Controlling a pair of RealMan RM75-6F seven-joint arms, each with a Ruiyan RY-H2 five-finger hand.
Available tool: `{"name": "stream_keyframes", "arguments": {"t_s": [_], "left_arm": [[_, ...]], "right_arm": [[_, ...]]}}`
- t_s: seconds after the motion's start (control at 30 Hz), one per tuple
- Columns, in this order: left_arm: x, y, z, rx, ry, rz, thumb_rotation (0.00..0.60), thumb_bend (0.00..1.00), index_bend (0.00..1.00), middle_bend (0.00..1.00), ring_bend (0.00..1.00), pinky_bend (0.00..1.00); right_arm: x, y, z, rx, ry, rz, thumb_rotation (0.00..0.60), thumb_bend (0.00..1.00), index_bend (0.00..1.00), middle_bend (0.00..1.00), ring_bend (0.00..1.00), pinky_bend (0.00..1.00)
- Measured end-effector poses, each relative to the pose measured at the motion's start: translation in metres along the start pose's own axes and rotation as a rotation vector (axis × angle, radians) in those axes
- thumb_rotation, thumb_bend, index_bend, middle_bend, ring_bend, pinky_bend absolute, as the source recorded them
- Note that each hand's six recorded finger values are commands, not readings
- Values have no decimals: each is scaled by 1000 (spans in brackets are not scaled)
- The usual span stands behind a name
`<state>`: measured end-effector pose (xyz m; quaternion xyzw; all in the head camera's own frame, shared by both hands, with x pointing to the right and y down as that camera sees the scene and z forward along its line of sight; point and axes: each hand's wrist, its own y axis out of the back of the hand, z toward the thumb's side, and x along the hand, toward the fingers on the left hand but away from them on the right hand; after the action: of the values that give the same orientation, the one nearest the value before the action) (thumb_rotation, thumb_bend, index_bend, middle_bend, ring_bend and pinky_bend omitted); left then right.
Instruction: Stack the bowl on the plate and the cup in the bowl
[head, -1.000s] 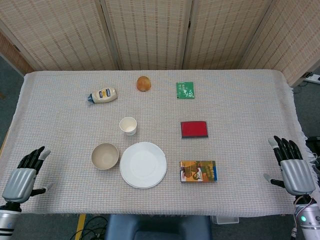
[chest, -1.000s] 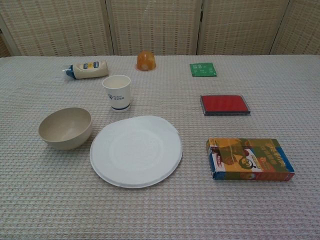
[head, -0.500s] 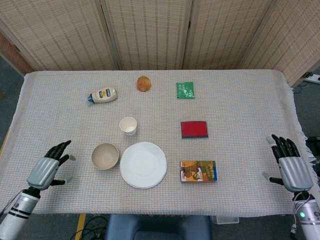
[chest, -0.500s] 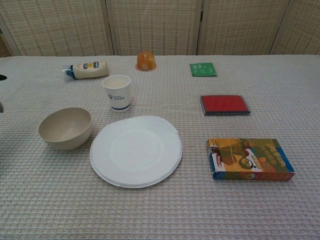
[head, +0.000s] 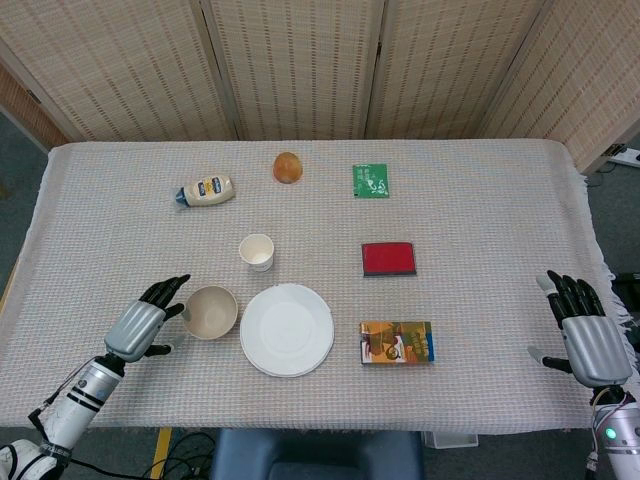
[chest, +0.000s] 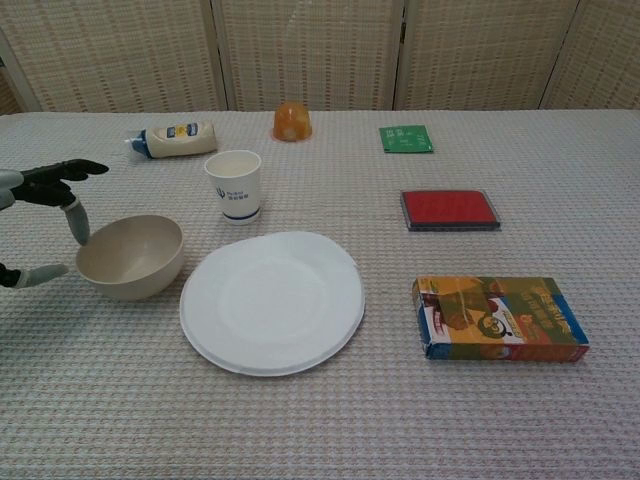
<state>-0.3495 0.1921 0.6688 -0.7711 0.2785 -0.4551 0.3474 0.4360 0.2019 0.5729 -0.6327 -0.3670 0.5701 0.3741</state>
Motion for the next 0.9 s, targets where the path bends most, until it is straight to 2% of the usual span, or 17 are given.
{"name": "stream_keyframes", "arguments": {"t_s": [0.2, 0.5, 0.63, 0.9], "left_arm": [[7, -5, 10, 26, -20, -6, 600, 365, 456, 33, 0, 147], [8, -12, 12, 47, 1, -46, 600, 366, 416, 29, 0, 147], [5, -9, 12, 54, 8, -53, 600, 365, 388, 26, 0, 147], [-2, -2, 13, 84, 24, -51, 600, 366, 399, 25, 0, 146]], "right_arm": [[0, 2, -1, -8, 0, -5, 600, 73, 0, 15, 0, 0], [2, 7, -4, -20, 3, -18, 600, 82, 0, 15, 0, 0], [1, 6, -4, -17, 4, -16, 600, 83, 0, 15, 0, 0], [3, 6, -2, -15, 9, -18, 600, 87, 0, 15, 0, 0]]}}
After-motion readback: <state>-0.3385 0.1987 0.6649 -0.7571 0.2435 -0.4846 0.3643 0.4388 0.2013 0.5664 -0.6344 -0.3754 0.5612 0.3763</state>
